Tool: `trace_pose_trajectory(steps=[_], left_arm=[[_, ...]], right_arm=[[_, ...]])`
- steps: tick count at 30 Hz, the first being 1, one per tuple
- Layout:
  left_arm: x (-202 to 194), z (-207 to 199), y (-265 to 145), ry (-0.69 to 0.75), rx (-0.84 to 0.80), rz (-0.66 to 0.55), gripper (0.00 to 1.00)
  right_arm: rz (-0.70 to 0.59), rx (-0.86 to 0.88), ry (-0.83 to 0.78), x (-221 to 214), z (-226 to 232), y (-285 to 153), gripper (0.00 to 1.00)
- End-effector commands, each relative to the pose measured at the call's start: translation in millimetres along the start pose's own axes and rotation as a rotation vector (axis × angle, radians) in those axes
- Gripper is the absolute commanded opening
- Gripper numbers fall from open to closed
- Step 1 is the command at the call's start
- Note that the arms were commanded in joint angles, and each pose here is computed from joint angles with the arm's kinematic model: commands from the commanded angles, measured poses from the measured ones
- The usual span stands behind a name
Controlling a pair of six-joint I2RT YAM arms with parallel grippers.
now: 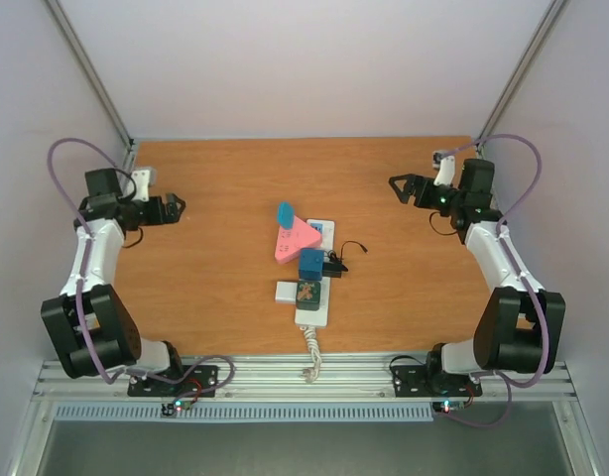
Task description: Pull the plug off the socket
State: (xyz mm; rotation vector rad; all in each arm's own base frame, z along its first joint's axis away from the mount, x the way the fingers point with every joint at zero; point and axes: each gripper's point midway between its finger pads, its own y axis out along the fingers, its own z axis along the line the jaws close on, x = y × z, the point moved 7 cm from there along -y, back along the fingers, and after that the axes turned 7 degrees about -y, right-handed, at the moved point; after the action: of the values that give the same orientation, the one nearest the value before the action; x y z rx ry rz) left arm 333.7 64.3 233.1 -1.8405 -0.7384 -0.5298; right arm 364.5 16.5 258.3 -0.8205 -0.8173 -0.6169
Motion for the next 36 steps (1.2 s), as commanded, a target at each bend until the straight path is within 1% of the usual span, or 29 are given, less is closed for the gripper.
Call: trace_pose_trajectory(steps=[1,6,13,17,21,23,26,29,36], left_arm=[[-5,-14,2,0.067,0.008,-0.066,1.00],[-25,-32,5,0.147,-0.057,-0.051,1.00],[-37,-52,-2,0.255,-0.116,-0.059,1.00],[-39,-60,-7,0.317,-0.137,-0.065,1.00],[-41,-64,-9,0.352,-0.149,-0.068,1.00],[-40,-66,-9,0.360,-0.157,-0.068,1.00],[-38,-70,-10,0.373,-0.167,-0.069,1.00],[-35,-73,-12,0.384,-0.171,-0.070,1.00],[-36,-75,-12,0.389,-0.180,-0.059,1.00]], right_arm=[[0.035,0.066,-0.074,-11,28,-1,0.99],[0.109,0.160,-0.129,-24,55,0,0.99],[0.228,0.310,-0.248,-47,91,-4,0.98],[0.290,0.383,-0.359,-68,115,-12,0.99],[0.334,0.460,-0.489,-91,141,-27,0.99],[0.375,0.508,-0.546,-106,152,-36,0.99],[0.436,0.585,-0.618,-126,167,-49,0.96],[0.496,0.643,-0.683,-148,178,-58,0.91],[0.648,0.761,-0.831,-200,207,-74,0.76]])
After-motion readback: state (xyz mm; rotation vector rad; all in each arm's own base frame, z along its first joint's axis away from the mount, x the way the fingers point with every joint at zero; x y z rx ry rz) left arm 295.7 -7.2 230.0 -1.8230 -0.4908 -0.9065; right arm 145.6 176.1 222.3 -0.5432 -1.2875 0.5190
